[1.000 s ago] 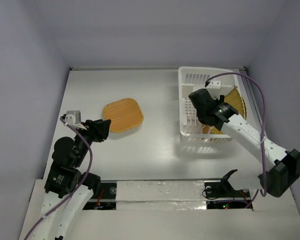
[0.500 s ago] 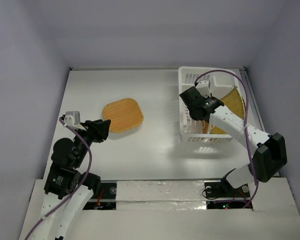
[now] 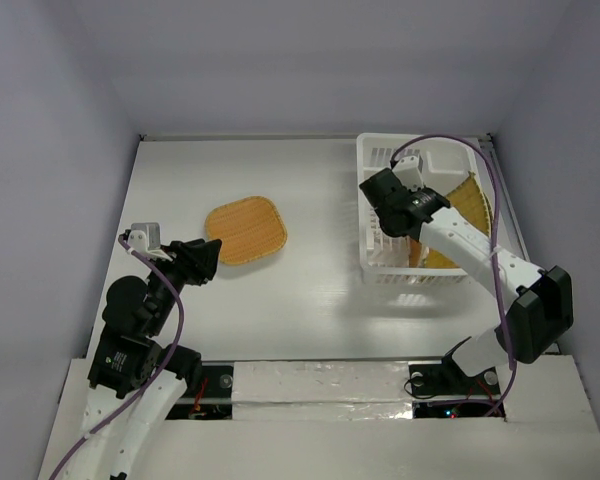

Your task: Unload the plates from the dish rack

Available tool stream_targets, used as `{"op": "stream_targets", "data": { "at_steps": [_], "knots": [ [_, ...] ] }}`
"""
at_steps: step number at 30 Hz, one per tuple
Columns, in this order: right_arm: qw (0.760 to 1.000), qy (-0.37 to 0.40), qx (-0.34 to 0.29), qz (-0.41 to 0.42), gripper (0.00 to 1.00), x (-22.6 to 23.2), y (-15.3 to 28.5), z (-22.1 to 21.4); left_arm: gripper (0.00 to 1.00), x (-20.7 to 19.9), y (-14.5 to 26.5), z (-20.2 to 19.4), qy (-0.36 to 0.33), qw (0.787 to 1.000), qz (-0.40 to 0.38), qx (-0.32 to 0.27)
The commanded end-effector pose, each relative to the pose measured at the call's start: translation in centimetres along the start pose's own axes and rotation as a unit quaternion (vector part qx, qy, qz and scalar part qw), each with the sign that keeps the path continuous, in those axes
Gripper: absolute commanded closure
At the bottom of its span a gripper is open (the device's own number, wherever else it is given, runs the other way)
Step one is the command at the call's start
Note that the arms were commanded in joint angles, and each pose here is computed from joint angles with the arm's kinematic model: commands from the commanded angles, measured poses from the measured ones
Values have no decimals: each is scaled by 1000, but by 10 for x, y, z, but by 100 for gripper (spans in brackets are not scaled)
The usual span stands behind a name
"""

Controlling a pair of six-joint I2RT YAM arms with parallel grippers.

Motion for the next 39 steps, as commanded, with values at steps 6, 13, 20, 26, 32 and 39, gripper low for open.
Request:
{"op": "stream_targets", "data": {
  "at_steps": [6, 13, 20, 26, 32, 39],
  "knots": [
    [997, -24, -51, -56, 100, -40, 26, 32, 58, -8, 2, 11, -1, 999, -20, -25],
    [993, -62, -75, -69, 100, -67, 46, 46, 58, -9, 2, 10, -1, 1000, -23, -21],
    [975, -169, -133, -56, 100, -106, 84, 59, 58, -9, 1, 9, -1, 1000, -23, -18],
    [917, -288, -240, 137, 100, -92, 121, 88, 58, -8, 0, 8, 0, 1000, -21, -17],
    [776, -374, -299, 411, 100, -15, 154, 125, 58, -8, 0, 9, 0, 1000, -18, -18],
    [654, -417, -229, 588, 100, 101, 161, 162, 58, -7, -1, 9, 1, 1000, -13, -17]
  ]
}}
Point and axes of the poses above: each gripper's point midway between its finger pads, its own y axis back along the fingers, its own x axis along the line the jaws close on, z = x × y, the point moved 6 cm from there along y, back along the fingers, and after that the axes turned 8 degrees about y, right-handed, at the moved point
